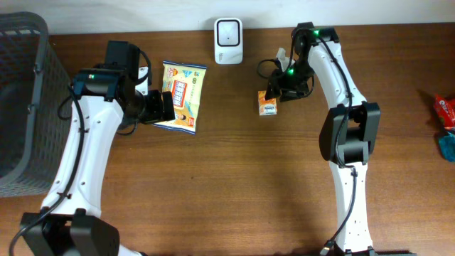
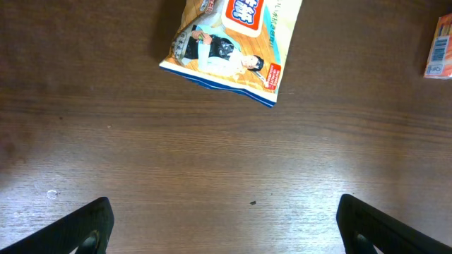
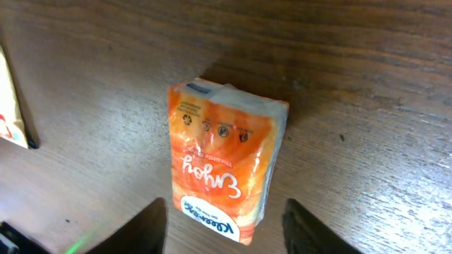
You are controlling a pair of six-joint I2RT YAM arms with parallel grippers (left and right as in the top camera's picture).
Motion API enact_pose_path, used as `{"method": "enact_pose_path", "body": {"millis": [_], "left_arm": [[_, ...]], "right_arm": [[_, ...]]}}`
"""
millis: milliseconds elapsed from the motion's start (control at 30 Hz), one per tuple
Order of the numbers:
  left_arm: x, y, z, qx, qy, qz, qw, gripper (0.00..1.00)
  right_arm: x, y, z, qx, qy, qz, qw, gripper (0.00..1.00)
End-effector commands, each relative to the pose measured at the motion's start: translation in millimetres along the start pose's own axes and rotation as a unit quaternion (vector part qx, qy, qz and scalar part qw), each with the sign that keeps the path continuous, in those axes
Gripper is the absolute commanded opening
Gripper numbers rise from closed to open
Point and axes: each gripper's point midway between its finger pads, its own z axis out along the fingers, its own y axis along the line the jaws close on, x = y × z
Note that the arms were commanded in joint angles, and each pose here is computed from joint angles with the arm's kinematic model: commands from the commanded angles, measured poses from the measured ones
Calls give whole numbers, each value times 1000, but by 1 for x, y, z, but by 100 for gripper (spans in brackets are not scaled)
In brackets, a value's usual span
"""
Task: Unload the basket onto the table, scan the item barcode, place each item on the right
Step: 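Lift the orange box and hold it to the scanner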
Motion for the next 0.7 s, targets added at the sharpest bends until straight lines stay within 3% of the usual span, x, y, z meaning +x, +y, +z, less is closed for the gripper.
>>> {"method": "enact_pose_path", "body": {"millis": [0,133,200,233,300,367,467,567,667], "left_arm": [[-1,-1,-1,4,0,-4,1000,99],[-1,-1,-1,4,0,-4,1000,99],[-1,-1,-1,4,0,-4,1000,99],[-1,-1,-1,4,0,-4,1000,99],[-1,-1,-1,4,0,-4,1000,99],[-1,-1,-1,4,0,-4,1000,99],[-1,-1,-1,4,0,-4,1000,99],[-1,-1,-1,4,0,-4,1000,99],[-1,-1,-1,4,0,-4,1000,99]], "right_arm": [[4,-3,8,8,6,1,1000,50],[13,-2,37,-36,25,21,999,39],[12,-2,37,-35,23,26,999,7],[11,-3,37,-35,23,51,998,4],[10,21,32,-103,24,51,993,4],[7,65,16,-239,23,50,970,4],[5,119,-26,-427,-3,-10,904,4],[6,145,-47,-504,-38,-77,859,4],[11,160,-40,-501,-74,-169,845,4]]}}
